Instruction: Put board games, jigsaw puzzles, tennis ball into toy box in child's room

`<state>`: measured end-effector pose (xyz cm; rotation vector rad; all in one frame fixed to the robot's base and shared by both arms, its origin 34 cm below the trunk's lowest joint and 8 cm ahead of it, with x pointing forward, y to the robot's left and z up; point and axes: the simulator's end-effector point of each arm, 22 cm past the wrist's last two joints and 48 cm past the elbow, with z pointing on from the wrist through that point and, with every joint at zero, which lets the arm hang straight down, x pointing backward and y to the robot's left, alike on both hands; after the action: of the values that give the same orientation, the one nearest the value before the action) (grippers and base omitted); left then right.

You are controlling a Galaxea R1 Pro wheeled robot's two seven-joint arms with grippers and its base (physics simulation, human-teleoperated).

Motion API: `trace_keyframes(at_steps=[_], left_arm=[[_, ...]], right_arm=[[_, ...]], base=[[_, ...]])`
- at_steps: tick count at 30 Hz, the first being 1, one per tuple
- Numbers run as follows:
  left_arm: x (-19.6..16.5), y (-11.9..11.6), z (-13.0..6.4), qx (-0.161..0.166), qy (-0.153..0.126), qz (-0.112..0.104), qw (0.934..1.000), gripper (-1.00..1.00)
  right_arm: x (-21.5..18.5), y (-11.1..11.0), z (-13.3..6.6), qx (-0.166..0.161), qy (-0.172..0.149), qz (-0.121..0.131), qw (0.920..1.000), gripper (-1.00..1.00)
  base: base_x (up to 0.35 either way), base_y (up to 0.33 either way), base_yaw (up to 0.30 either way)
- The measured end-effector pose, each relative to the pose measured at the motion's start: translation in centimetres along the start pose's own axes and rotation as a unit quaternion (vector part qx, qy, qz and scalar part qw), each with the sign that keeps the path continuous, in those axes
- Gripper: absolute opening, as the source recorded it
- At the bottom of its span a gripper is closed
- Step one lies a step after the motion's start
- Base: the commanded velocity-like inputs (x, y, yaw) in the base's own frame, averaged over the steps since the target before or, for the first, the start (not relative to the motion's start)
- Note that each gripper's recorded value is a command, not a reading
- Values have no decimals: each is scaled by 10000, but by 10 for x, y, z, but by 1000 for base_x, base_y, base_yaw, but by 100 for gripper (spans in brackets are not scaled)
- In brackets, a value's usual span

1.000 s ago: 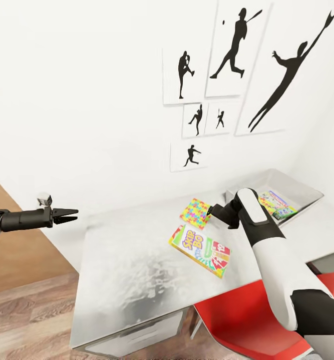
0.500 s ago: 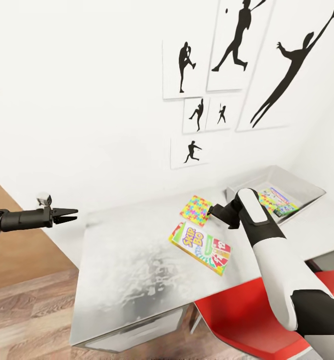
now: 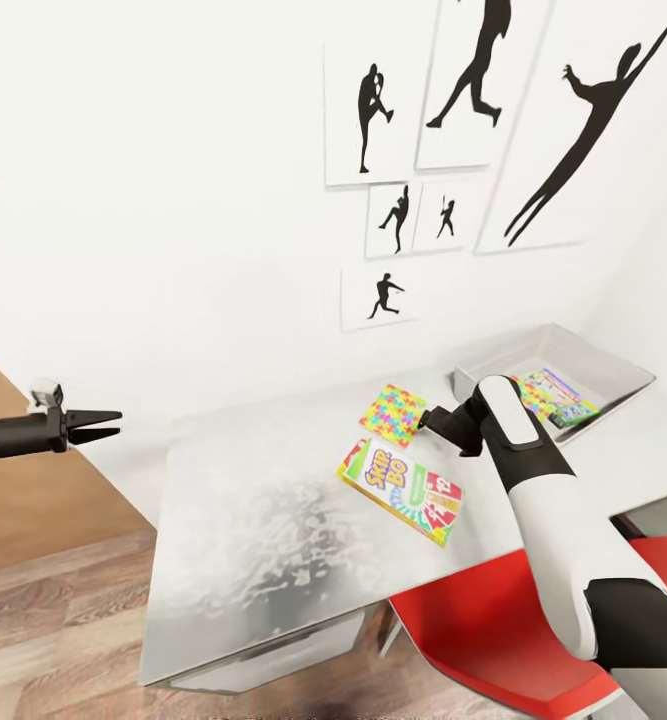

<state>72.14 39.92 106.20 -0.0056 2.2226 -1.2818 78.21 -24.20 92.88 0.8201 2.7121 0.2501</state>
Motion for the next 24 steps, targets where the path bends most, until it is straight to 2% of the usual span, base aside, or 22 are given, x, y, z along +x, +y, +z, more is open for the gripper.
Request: trace_keyframes(at_steps=[6,24], left_arm=[[-1,8,-8,-106,-10,-23,9999,100],[6,23,-2,-160,69,-130,9998,100]], right_arm=[[-6,-5,6,50,-101,204,9997,100],[-2,-11,23,134,-40,293,9995,100]], base=[[0,0,0],[0,0,0]])
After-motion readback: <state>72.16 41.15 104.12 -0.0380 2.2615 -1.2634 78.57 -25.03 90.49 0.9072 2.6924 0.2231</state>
